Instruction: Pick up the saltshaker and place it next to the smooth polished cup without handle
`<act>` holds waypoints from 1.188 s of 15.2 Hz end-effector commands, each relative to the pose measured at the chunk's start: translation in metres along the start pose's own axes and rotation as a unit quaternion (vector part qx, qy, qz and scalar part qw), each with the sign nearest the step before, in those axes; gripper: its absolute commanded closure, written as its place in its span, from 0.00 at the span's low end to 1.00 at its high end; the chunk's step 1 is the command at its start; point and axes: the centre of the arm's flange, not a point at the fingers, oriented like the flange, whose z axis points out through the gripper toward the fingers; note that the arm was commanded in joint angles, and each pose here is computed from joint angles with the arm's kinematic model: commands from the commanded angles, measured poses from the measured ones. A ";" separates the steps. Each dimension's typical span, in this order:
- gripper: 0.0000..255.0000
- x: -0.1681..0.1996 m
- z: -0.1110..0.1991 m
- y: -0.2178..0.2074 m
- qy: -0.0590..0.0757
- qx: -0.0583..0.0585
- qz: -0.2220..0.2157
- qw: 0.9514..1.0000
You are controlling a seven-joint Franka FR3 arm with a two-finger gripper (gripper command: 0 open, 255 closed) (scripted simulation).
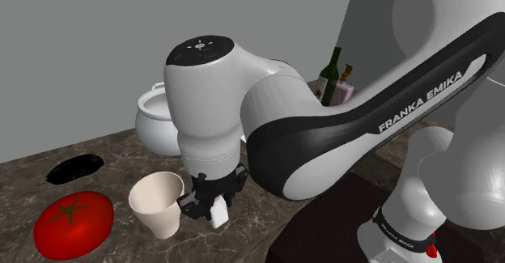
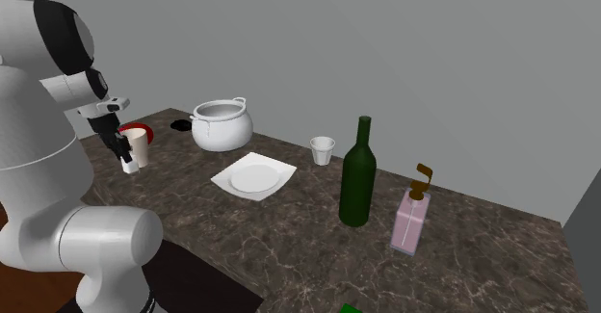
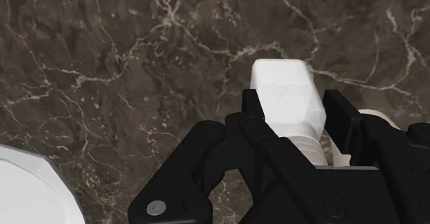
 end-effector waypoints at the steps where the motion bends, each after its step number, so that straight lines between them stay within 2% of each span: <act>1: 1.00 -0.002 0.011 -0.001 0.000 0.000 0.000 1.000; 6: 1.00 -0.004 0.035 -0.003 0.000 0.000 0.000 1.000; 14: 1.00 -0.004 0.035 -0.003 0.000 0.000 0.000 1.000; 15: 0.00 -0.004 0.035 -0.003 0.000 0.000 0.000 1.000; 18: 0.00 -0.004 0.035 -0.003 0.000 0.000 0.000 1.000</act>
